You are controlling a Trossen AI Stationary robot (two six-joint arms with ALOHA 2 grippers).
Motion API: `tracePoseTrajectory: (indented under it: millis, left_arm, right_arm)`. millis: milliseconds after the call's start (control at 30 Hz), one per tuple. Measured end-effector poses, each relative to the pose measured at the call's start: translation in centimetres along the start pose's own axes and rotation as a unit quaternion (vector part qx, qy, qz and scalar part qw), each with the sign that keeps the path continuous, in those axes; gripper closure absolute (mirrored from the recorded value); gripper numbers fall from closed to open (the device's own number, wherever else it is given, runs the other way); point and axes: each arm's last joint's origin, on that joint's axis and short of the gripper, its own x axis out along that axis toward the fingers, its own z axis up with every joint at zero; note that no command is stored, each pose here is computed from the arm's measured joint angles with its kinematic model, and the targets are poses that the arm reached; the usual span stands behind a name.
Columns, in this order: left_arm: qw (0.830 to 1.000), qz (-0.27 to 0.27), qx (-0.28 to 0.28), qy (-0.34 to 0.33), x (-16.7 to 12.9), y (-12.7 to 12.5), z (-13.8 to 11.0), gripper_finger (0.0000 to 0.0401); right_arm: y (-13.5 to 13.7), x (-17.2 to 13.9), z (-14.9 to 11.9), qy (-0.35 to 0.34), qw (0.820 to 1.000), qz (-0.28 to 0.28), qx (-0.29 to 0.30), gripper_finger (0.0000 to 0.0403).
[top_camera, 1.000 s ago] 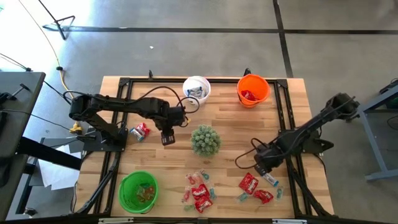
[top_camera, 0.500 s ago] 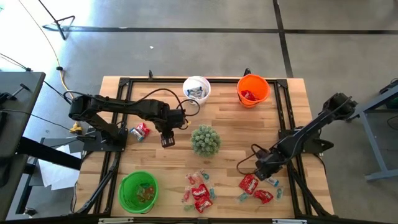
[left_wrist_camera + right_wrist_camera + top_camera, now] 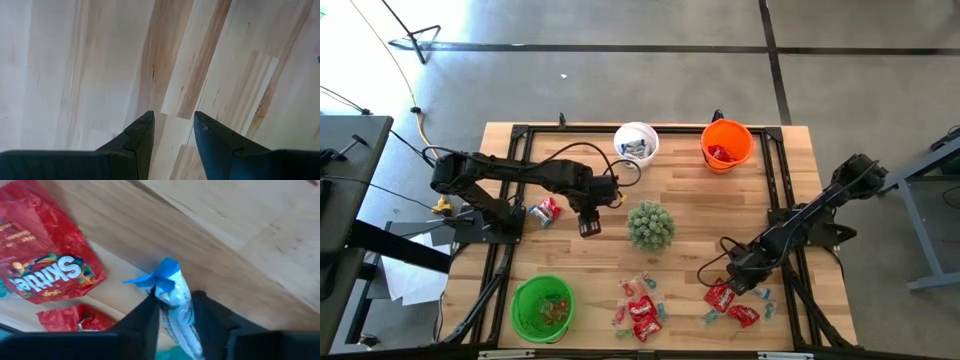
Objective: Sort candy
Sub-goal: Put the white chocolate into the white bucket
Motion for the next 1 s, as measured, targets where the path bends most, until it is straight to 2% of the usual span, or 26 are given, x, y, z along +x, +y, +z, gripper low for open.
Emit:
tracePoseTrajectory:
  millis: [133,200,333,600,733,1000]
  left_arm:
    - [1.000,0.003,0.000,0.012,0.0,0.1,-0.2,0.0277]
    - [1.000,0.004,0.000,0.018,0.0,0.1,-0.4,0.0277]
    - [0.999,0.011,0.000,0.041,0.0,0.2,-0.8,0.0277]
    - [0.997,0.056,0.000,0.045,-0.1,0.6,-1.0,0.0277]
    - [0.995,0.091,-0.006,0.038,-0.1,1.3,-0.8,0.0277]
    - [0.991,0.124,-0.041,0.028,-0.2,3.3,-0.4,0.0277]
  right_arm:
    - [0.0,-0.1,0.1,0.002,1.000,0.001,0.001,0.0369]
    - [0.0,-0.3,0.1,0.003,1.000,0.006,-0.008,0.0391]
    - [-0.1,-1.0,0.5,-0.007,1.000,0.020,0.001,0.0384]
    - [-0.6,-4.2,2.8,-0.112,0.990,0.082,0.010,0.0396]
    - [-1.5,-6.4,4.5,-0.182,0.977,0.109,0.012,0.0400]
    - [-4.0,-11.3,8.6,-0.339,0.927,0.161,-0.006,0.0400]
